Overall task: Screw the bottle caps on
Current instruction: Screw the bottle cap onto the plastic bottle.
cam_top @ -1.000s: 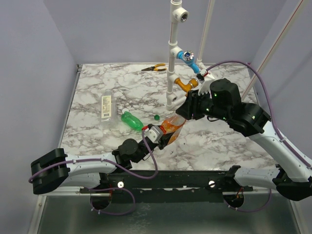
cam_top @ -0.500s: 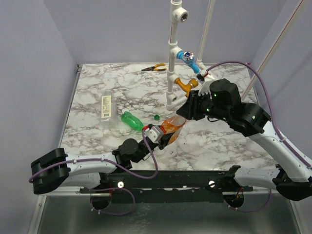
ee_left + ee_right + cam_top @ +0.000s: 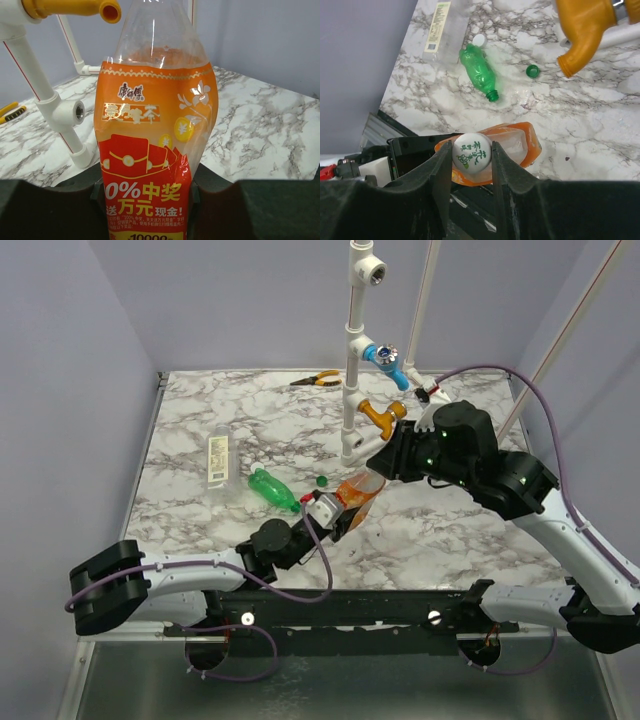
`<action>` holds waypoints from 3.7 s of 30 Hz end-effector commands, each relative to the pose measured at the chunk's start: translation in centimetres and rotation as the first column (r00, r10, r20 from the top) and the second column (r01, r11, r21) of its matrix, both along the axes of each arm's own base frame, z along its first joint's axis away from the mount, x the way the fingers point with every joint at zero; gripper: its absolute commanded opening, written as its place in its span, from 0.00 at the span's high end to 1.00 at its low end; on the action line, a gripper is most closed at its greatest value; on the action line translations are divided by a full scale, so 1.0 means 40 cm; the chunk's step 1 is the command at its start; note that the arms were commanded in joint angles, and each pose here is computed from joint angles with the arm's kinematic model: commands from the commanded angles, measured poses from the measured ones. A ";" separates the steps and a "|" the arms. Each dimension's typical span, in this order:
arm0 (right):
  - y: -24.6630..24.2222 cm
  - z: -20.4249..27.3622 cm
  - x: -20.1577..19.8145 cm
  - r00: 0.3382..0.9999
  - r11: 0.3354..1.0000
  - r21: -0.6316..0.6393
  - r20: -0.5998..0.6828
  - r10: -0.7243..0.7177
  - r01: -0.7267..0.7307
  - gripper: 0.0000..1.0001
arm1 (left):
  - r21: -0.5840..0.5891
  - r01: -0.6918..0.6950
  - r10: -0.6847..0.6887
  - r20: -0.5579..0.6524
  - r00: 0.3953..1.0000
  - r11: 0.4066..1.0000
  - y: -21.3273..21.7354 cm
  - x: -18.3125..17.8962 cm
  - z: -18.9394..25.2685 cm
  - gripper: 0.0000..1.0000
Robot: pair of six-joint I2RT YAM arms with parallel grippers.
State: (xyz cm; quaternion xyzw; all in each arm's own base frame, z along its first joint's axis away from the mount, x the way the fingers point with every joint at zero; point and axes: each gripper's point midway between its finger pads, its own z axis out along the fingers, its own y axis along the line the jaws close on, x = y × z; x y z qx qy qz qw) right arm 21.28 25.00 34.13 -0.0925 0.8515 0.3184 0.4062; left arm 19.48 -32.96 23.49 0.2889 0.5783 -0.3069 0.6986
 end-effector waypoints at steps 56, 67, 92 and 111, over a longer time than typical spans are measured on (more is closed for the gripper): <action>0.009 -0.097 0.062 0.838 0.902 -0.031 -0.357 -0.413 0.431 0.68 | -0.085 -0.248 0.256 0.095 0.962 0.965 -0.089 0.058 0.069 1.00; -0.002 -0.080 0.065 0.843 0.899 -0.027 -0.335 -0.421 0.438 0.62 | -0.046 -0.252 0.254 0.069 0.965 0.967 -0.091 0.060 0.030 1.00; -0.025 -0.059 0.067 0.850 0.895 -0.038 -0.297 -0.436 0.445 0.44 | -0.017 -0.256 0.257 0.043 0.966 0.966 -0.071 0.058 -0.012 1.00; -0.057 -0.037 0.065 0.858 0.891 -0.061 -0.246 -0.451 0.450 0.36 | -0.028 -0.235 0.236 0.032 0.971 0.972 -0.044 0.044 -0.016 1.00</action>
